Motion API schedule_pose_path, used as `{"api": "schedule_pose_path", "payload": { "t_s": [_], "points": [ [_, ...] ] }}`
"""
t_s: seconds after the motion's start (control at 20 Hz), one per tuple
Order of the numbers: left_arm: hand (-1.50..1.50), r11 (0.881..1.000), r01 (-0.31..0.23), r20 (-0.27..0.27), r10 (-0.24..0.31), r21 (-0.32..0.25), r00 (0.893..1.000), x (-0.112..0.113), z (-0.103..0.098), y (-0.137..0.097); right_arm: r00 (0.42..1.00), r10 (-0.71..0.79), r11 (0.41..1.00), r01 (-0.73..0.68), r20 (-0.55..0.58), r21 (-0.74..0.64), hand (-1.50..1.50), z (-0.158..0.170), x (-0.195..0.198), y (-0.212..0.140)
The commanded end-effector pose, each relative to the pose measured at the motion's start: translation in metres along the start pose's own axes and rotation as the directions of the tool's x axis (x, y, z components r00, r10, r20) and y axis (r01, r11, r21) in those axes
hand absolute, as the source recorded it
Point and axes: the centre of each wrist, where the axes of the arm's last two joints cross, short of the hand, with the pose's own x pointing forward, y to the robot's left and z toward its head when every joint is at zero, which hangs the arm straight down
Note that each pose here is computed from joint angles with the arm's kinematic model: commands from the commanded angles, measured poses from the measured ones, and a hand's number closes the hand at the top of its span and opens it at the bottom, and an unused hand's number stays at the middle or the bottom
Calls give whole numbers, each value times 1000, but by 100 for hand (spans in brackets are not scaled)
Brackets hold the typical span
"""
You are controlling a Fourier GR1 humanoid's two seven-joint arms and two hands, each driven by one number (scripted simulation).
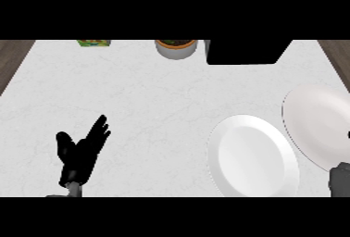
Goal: Pick the lemon from the plate and place it in the plate
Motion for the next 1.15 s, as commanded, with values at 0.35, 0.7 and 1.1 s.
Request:
{"api": "schedule_pose_path", "payload": {
  "t_s": [0.35, 0.7, 1.1],
  "points": [
    [0, 1000, -2, -4, 2, 12, 1000, 6, 1, -13, 994, -108, 974, 111, -28, 197, -150, 67, -32, -93],
    [0, 1000, 20, -4, -20, 8, 1000, 0, 7, -5, 1000, -23, 968, 23, -5, 252, -150, 91, -62, -116],
    [0, 1000, 14, -25, -14, 13, 1000, 5, -8, 1, 1000, -4, 962, 10, -21, 273, -150, 99, -63, -115]
  ]
}}
